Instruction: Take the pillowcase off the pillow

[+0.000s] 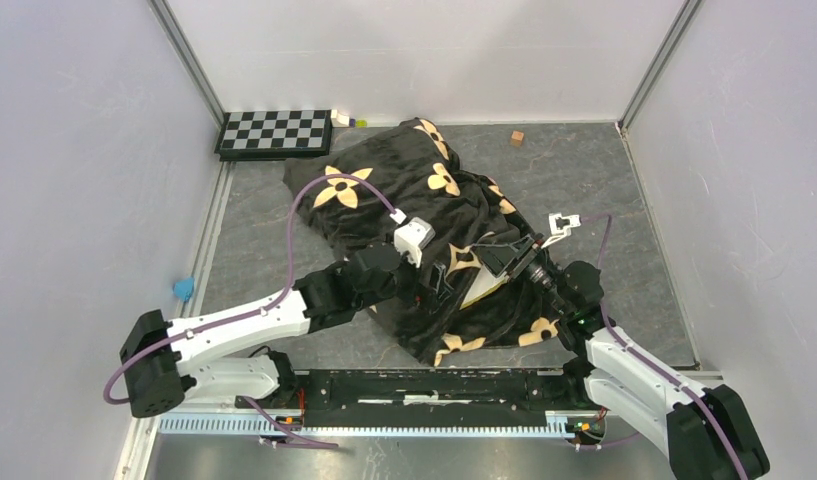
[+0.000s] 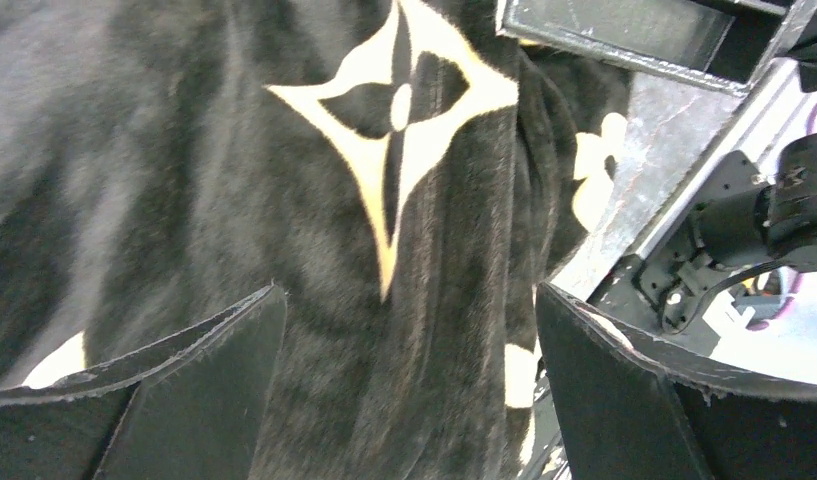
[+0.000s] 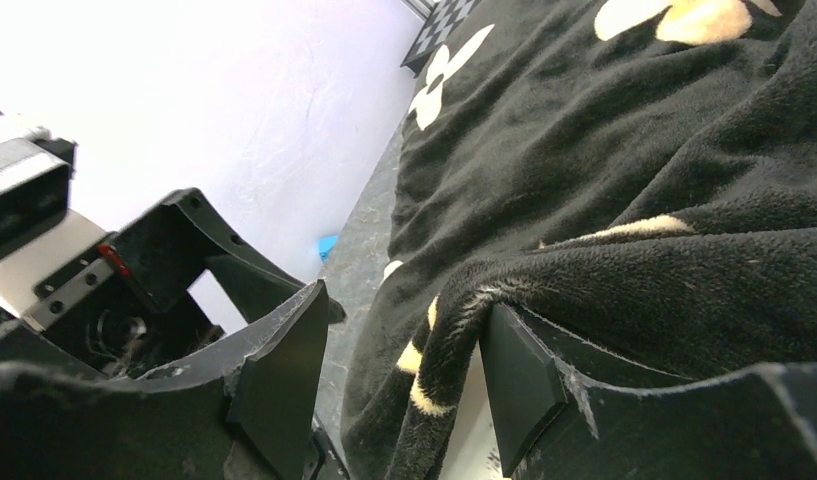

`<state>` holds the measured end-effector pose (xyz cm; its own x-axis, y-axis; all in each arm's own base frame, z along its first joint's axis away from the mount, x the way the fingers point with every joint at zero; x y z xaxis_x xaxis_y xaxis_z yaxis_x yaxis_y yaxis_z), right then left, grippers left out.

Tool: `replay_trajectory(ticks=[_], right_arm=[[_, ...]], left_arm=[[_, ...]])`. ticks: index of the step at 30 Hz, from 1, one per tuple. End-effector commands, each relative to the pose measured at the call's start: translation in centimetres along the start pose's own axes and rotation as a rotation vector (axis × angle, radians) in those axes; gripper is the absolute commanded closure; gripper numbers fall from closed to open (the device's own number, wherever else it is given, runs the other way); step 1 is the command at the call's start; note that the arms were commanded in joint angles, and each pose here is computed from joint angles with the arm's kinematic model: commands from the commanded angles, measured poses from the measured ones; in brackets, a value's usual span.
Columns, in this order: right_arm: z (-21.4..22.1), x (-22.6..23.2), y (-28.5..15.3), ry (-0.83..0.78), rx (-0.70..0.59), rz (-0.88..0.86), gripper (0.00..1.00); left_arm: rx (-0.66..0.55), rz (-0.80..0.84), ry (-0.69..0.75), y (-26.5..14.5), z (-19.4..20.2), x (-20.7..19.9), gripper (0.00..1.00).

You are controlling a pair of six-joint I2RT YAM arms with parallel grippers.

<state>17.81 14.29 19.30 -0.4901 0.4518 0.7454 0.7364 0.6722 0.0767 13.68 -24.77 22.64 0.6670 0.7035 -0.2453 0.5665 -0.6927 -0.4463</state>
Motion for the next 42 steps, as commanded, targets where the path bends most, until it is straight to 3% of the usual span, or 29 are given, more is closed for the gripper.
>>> replay_trajectory(ticks=[1, 5, 10, 12, 15, 18, 21, 29, 33, 37, 42], right_arm=[[-1.7, 2.1, 0.5, 0.003, -0.072, -0.093, 0.38], [-1.8, 2.4, 0.4, 0.024, -0.082, -0.123, 0.39], [-1.8, 2.6, 0.3, 0.026, -0.087, -0.134, 0.39], [-1.8, 2.6, 0.2, 0.020, -0.090, -0.131, 0.40], [-1.7, 2.3, 0.0, -0.005, -0.089, -0.105, 0.40], [-1.5, 1.4, -0.2, -0.052, -0.071, -0.021, 0.31], [-0.9, -0.2, -0.9, -0.119, -0.025, 0.109, 0.21], [0.9, -2.6, -3.0, -0.211, 0.092, 0.278, 0.20], [3.1, -3.4, -4.1, -0.068, 0.158, 0.292, 0.19], [4.9, -4.1, -5.0, 0.116, 0.152, 0.311, 0.05], [5.3, -4.5, -4.9, 0.166, 0.116, 0.301, 0.02]], left_arm=[[-0.069, 0.135, -0.066, 1.7, -0.4, -1.8, 0.00], [-0.031, 0.123, -0.055, 3.0, 0.0, -1.8, 0.01], [0.017, 0.143, -0.049, 4.7, 0.5, -2.3, 0.17], [0.039, 0.111, -0.058, 5.2, 0.9, -2.0, 0.36], [0.031, 0.038, -0.073, 5.1, 0.9, -1.1, 0.76], [-0.008, -0.001, -0.095, 4.5, 0.2, -0.2, 0.96], [-0.008, -0.021, -0.132, 3.6, -0.6, 1.2, 0.98], [-0.048, -0.017, -0.176, 0.6, -3.6, 3.2, 0.97], [-0.047, -0.024, -0.173, 0.6, -3.7, 3.4, 0.97], [-0.037, -0.031, -0.179, 0.9, -3.3, 3.6, 0.97], [-0.020, -0.029, -0.190, 1.4, -2.9, 3.6, 0.97]])
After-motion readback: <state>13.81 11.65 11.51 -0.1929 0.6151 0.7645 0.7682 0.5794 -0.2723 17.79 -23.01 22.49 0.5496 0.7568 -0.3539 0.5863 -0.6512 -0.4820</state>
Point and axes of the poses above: each gripper's point midway between its finger pads, its own y axis out along the fingers, its own x axis along the line the jaws close on, z = x × y, the point moved 9 cm from there along -y, back along the fingers
